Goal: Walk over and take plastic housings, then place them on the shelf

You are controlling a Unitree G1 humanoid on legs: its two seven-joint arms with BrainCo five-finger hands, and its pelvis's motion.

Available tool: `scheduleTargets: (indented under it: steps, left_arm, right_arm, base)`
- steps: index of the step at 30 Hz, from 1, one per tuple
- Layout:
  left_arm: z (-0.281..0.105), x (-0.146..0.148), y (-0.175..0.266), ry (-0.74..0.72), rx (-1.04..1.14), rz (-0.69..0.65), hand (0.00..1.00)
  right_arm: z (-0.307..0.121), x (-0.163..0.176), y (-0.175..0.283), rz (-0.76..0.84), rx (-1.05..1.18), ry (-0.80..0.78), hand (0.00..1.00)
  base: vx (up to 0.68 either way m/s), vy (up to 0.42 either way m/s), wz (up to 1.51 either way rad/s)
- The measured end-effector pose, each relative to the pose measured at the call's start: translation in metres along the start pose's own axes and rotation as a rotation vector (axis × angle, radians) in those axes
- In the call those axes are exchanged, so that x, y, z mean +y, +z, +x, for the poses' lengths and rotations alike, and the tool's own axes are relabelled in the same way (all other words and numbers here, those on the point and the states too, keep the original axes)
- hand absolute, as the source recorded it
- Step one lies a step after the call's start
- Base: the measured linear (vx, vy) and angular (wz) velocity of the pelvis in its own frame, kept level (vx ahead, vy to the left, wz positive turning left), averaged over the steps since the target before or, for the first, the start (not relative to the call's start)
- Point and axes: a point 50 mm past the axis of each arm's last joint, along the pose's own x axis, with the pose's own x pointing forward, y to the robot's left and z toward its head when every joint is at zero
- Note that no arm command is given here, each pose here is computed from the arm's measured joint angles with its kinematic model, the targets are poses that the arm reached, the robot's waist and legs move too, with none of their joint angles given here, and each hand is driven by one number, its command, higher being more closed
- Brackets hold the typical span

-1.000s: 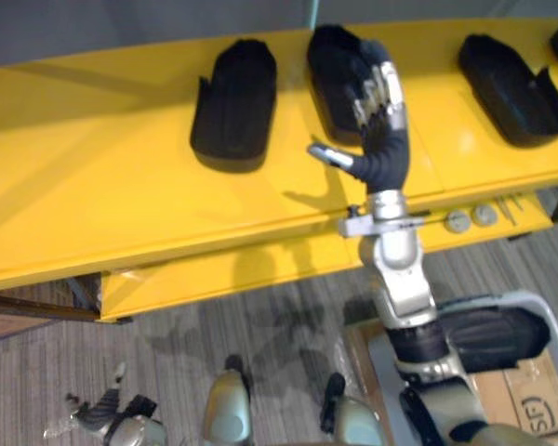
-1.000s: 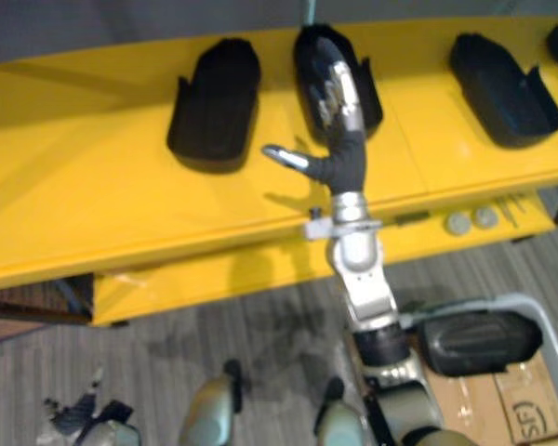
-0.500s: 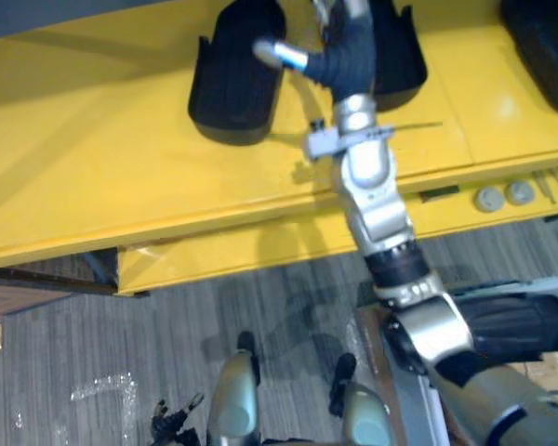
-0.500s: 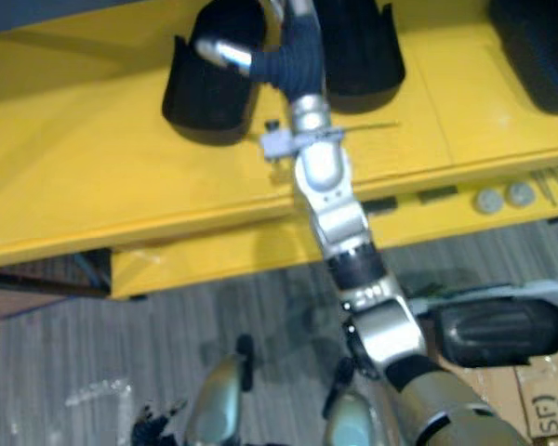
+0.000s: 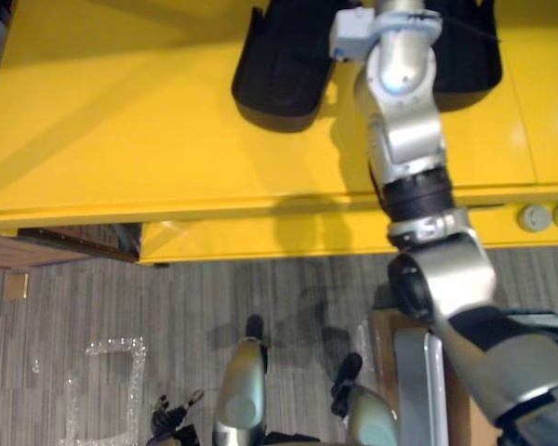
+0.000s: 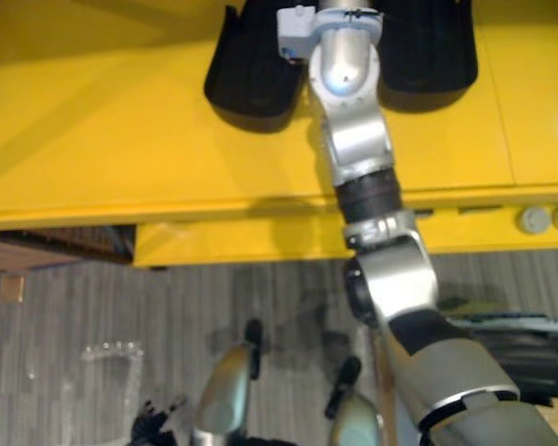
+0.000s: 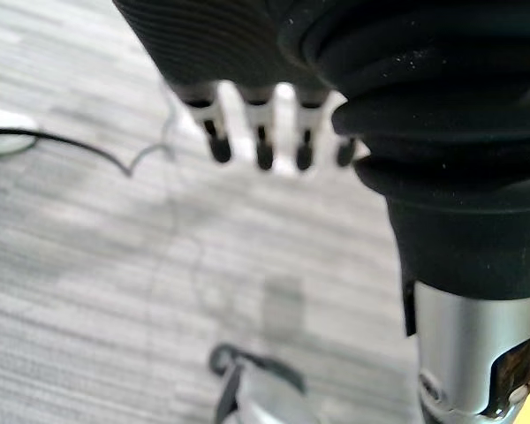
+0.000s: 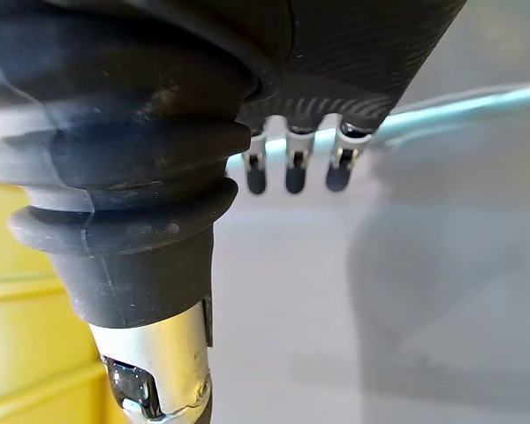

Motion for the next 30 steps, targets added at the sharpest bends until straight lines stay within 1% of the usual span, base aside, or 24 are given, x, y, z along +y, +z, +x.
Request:
scheduleTargets:
  steps: [4, 8, 17, 20, 23, 30]
  left_arm:
    - [0.004, 0.002, 0.011, 0.0, -0.027, 0.006, 0.0]
    - [0.006, -0.008, 0.019, -0.04, -0.052, 0.025, 0.0]
    - [0.007, -0.009, 0.022, -0.043, -0.06, 0.025, 0.0]
    - [0.008, -0.01, 0.024, -0.047, -0.063, 0.032, 0.0]
    - [0.009, -0.013, 0.029, -0.053, -0.068, 0.01, 0.0]
    - [0.009, -0.016, 0.027, -0.069, -0.063, 0.029, 0.0]
  right_arm:
    - [0.011, -0.003, -0.002, -0.056, 0.06, -0.012, 0.0]
    - [0.017, -0.007, -0.009, -0.119, 0.13, -0.035, 0.0]
    - [0.03, -0.017, -0.005, -0.126, 0.177, -0.061, 0.0]
    - [0.029, -0.021, -0.013, -0.135, 0.218, -0.074, 0.0]
    - [0.026, -0.025, -0.022, -0.149, 0.274, -0.084, 0.0]
    - [0.023, -0.027, -0.031, -0.166, 0.321, -0.079, 0.0]
  base:
    - [-0.05, -0.027, 0.05]
    - [-0.01, -0.027, 0.06]
    - [0.0, 0.0, 0.0]
    - [0.0, 0.0, 0.0]
    - [-0.01, -0.006, 0.02]
    - [0.0, -0.002, 0.01]
